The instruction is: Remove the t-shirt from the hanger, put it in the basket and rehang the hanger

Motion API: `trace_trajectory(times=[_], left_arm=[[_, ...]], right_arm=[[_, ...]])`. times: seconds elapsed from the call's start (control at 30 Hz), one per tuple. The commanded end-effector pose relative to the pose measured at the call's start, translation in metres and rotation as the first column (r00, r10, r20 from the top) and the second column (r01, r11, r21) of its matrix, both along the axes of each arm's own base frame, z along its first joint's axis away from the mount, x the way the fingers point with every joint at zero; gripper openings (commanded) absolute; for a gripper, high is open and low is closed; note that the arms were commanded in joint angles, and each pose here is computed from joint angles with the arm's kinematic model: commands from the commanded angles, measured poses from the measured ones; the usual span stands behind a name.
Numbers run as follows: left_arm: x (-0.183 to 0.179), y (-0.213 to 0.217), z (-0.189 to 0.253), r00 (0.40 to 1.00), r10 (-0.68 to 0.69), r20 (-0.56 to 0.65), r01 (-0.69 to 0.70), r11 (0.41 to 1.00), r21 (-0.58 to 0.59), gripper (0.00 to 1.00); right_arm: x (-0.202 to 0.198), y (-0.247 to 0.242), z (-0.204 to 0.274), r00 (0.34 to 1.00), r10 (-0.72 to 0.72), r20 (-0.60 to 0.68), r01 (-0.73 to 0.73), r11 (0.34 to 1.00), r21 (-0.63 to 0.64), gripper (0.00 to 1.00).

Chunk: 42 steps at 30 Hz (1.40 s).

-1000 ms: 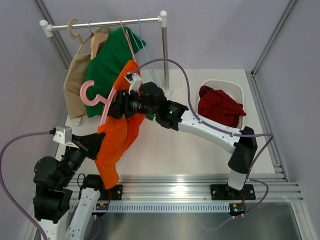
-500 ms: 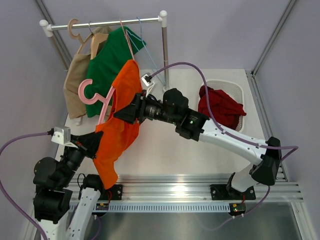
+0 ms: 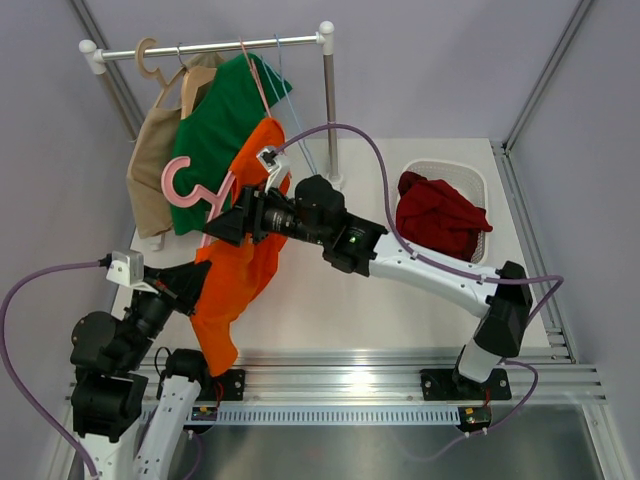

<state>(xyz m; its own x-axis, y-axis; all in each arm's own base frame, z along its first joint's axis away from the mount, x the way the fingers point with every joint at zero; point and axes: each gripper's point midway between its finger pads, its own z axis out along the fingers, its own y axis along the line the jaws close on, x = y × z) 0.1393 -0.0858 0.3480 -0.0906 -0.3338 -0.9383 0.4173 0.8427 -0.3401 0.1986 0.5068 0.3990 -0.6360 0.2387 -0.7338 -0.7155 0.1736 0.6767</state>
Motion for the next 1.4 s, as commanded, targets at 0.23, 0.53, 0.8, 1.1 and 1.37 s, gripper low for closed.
trace_trajectory(times=[0.23,0.53,0.8,1.1,1.37], left_arm=[[-0.003,-0.017,0.035,0.986,-0.097,0.136,0.106,0.993,-0.06,0.0],[-0.008,-0.015,0.047,0.979,-0.098,0.18,0.1,0.995,-0.004,0.6],[-0.013,0.0,0.105,0.96,-0.003,0.281,0.017,0.999,-0.048,0.7],[0.039,0.008,0.119,0.961,0.097,0.257,-0.06,0.987,-0.147,0.49],[0.028,0.001,0.109,0.99,0.053,0.127,-0.025,0.977,-0.214,0.64]], right_arm=[[-0.013,0.015,0.02,1.0,0.007,-0.001,-0.007,0.998,0.07,0.47],[-0.013,0.002,0.02,1.0,-0.027,0.011,0.026,0.997,0.066,0.0],[-0.023,-0.007,0.024,0.999,0.029,-0.024,-0.027,0.994,0.103,0.0],[-0.05,-0.017,0.038,0.987,0.155,-0.033,-0.147,0.973,0.18,0.0],[-0.039,-0.038,0.047,0.993,0.112,-0.032,-0.103,0.971,0.215,0.0]])
